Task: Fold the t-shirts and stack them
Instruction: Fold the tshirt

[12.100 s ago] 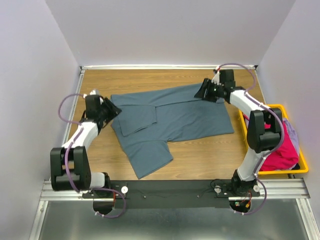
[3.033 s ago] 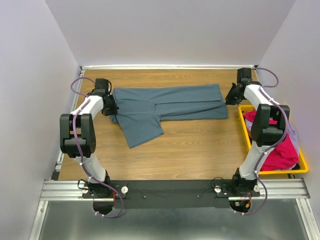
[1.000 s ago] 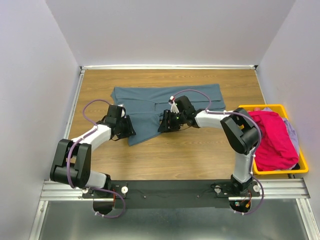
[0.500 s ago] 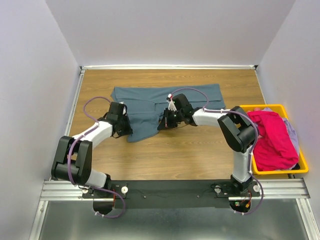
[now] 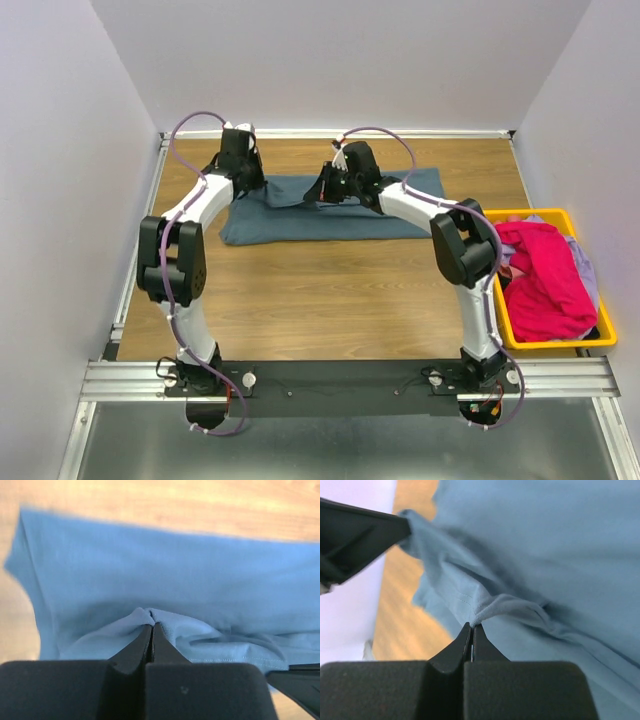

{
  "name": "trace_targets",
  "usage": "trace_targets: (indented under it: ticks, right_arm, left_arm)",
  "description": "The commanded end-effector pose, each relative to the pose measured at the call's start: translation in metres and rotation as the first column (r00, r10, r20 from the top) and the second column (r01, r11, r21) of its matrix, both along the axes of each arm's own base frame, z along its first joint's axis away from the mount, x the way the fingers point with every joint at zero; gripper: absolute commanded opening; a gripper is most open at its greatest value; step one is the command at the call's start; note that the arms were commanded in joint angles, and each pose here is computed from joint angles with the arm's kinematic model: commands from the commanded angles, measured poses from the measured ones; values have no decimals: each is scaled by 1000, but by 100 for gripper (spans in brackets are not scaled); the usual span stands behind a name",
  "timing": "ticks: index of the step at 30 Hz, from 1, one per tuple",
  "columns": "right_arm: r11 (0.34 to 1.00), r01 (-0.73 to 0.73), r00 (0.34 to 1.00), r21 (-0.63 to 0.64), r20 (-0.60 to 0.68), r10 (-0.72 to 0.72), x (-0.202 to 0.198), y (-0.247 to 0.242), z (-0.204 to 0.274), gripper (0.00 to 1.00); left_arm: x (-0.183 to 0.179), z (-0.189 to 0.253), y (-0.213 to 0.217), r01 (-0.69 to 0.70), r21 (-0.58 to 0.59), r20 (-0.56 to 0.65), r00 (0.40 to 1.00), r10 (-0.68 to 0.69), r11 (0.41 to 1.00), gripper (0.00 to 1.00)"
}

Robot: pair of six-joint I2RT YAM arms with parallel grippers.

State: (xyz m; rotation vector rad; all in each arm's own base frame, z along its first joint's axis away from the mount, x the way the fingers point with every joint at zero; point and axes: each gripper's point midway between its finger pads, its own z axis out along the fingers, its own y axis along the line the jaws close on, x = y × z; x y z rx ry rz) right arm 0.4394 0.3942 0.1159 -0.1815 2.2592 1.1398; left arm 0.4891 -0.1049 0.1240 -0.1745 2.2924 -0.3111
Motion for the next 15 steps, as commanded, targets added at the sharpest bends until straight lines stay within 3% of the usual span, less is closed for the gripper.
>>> trace_targets:
  ticks: [1, 8, 15]
  right_arm:
    - [998, 56, 998, -33, -2, -57, 30, -5, -23, 1]
    - [994, 105, 994, -42, -7, -106, 56, -16, -40, 1]
    - [991, 113, 993, -70, -20, -115, 58, -22, -57, 3]
  left_arm:
    - [36, 14, 2, 29, 54, 84, 996, -34, 998, 0]
    - [72, 12, -13, 88, 35, 136, 986, -92, 996, 0]
    - [78, -13, -12, 92, 54, 88, 991, -96, 994, 0]
